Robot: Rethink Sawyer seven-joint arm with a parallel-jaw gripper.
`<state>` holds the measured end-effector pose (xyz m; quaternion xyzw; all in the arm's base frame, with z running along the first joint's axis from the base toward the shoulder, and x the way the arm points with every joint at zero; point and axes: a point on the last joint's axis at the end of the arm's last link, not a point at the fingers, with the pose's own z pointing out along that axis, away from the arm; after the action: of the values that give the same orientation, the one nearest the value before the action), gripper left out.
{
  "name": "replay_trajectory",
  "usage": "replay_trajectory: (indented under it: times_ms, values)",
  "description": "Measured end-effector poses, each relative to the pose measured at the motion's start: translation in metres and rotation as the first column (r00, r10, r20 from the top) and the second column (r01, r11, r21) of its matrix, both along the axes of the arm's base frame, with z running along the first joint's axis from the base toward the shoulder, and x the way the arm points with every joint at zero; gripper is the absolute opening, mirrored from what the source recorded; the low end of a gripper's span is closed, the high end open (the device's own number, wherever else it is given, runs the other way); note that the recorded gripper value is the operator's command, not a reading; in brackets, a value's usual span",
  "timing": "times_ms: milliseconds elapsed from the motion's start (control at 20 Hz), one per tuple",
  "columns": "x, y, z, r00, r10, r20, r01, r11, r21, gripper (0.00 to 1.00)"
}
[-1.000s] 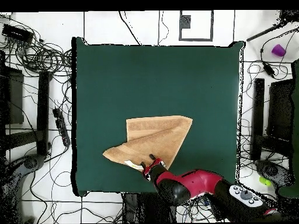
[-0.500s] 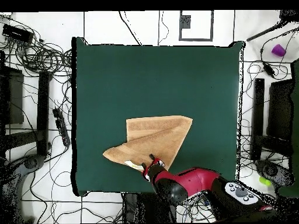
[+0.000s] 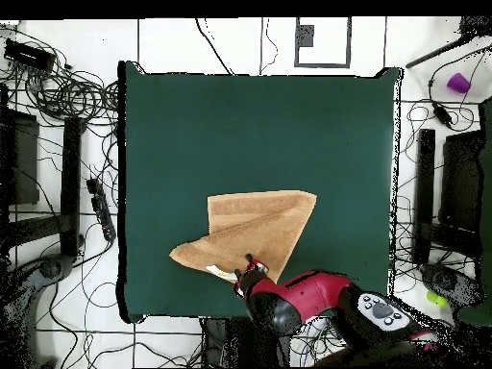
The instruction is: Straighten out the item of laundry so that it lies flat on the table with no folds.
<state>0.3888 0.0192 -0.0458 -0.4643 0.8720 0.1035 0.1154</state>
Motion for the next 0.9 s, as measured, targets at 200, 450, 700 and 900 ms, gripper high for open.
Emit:
replay_trajectory:
  times_ms: [200,450,700,900]
  values:
    - [0.0014,0.0039,0.0012,0.999,0.041,-0.002,-0.041,0.998,-0.044,1.00]
    - [0.0015,0.0054,0.0015,0.998,0.062,0.001,-0.062,0.996,-0.060,1.00]
    - [0.0016,0.0027,0.0012,0.998,0.055,0.001,-0.055,0.997,-0.057,1.00]
    - [0.0018,0.0013,0.0009,0.997,0.072,0.004,-0.072,0.996,-0.052,1.00]
